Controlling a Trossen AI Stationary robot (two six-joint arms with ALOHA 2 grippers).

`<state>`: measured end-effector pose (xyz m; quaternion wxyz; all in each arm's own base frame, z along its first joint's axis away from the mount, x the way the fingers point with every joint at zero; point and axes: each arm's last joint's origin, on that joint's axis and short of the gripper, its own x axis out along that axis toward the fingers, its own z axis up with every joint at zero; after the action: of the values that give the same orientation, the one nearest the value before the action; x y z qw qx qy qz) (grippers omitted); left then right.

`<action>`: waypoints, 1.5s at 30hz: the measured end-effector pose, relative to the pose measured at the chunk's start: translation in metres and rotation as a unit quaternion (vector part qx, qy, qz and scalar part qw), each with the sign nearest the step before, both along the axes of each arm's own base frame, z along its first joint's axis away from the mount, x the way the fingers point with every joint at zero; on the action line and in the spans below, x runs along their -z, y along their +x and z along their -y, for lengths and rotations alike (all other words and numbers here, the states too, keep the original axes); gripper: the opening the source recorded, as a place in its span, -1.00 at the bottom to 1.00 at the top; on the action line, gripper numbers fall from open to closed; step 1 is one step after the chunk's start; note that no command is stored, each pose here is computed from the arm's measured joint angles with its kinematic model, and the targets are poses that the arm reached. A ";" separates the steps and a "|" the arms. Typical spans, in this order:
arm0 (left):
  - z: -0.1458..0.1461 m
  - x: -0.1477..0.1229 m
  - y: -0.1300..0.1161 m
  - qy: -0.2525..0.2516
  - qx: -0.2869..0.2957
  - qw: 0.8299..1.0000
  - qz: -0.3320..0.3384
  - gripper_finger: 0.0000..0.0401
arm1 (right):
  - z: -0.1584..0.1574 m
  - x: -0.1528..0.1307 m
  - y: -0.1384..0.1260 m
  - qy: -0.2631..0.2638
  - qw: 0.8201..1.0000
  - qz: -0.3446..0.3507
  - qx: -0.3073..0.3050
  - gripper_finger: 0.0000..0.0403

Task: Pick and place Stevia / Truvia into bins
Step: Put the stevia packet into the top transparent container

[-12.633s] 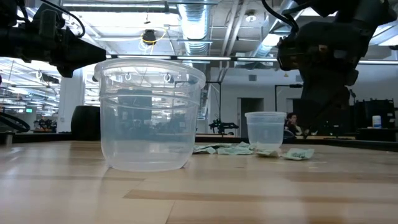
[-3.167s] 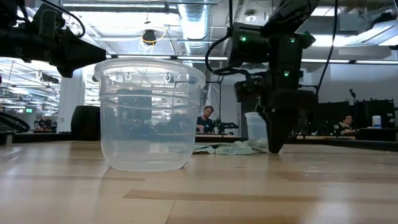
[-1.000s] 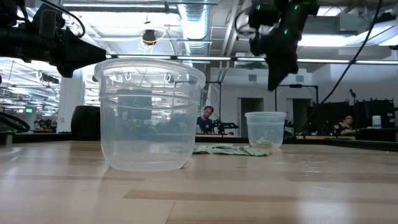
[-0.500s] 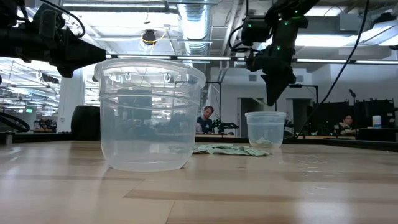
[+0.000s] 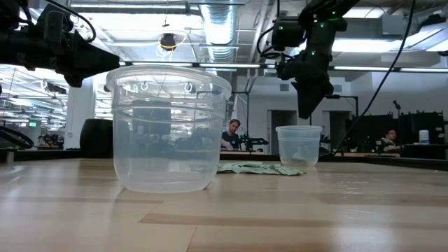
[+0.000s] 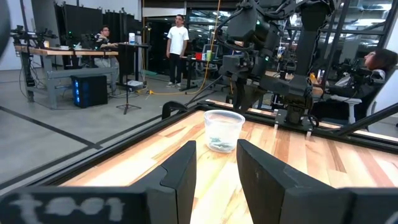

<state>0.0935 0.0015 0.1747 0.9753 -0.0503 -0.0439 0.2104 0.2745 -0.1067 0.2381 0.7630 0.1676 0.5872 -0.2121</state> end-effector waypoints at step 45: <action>0.000 0.000 0.000 0.000 0.000 1.000 0.000 -0.48 | -0.138 0.106 0.077 0.045 0.957 -0.033 -0.285 -0.32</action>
<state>0.0936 0.0015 0.1747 0.9754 -0.0503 -0.0437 0.2103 0.3516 0.0318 0.1324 0.7634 0.0203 0.6447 0.0347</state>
